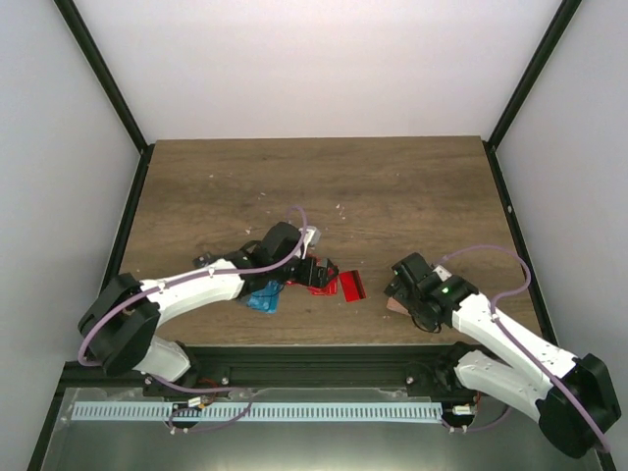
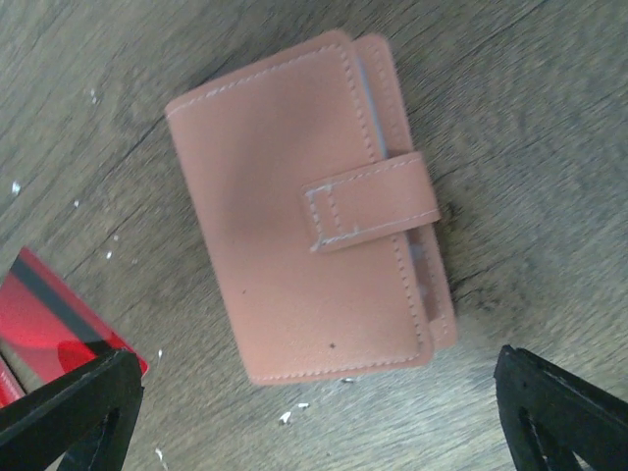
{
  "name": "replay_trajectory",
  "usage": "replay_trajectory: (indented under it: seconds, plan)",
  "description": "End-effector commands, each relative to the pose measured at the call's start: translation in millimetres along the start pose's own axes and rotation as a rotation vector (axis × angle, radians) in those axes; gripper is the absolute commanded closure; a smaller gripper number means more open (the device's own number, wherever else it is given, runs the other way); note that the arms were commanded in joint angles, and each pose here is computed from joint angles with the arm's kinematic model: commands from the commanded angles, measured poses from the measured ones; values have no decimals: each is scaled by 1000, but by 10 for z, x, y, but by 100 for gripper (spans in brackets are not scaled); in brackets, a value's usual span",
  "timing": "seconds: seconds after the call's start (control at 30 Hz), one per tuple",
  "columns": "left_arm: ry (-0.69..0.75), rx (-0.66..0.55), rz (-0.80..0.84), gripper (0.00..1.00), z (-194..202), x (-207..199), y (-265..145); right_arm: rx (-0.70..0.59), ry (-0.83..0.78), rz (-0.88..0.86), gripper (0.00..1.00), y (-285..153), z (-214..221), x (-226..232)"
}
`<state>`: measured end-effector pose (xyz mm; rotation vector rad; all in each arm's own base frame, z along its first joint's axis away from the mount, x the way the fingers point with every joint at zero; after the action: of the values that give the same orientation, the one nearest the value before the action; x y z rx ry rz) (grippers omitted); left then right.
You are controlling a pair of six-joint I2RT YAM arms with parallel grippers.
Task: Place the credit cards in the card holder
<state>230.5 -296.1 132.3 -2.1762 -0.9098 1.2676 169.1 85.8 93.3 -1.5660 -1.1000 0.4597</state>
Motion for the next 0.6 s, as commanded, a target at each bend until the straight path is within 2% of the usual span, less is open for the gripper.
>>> replay_trajectory:
  seconds: [0.0, 0.13, 0.3, 0.4, 0.47, 0.5, 0.57]
  plan:
    - [62, -5, 49, 8, -101, -150, 30, -96, 81, 76, 0, -4, -134, -142]
    - [86, 9, 94, 8, -76, -206, 40, -58, 86, 49, 5, 139, -151, -180]
    - [121, 1, 138, 8, -108, -288, 33, 27, 84, -36, 20, 368, -101, -181]
    - [138, 0, 153, 9, -118, -319, 35, 49, 70, -16, 29, 432, -81, -211]
    - [144, -2, 152, 8, -121, -313, 43, 40, 54, -17, 39, 463, -95, -214]
    - [146, -2, 152, 9, -117, -312, 51, 41, 38, -32, 48, 478, -91, -196]
    - [144, 0, 153, 9, -103, -294, 72, 38, 13, -62, 60, 494, -93, -157]
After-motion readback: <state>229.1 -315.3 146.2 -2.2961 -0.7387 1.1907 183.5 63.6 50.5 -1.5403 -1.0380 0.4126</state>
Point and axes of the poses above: each gripper's point midway between its finger pads, its own y axis out along the fingers, its own x axis along the line the jaws close on, z = x × y, the point moved 3 cm from there along -y, back along the fingers, and after that the axes turned 5 degrees about -y, right-handed, at the moved point
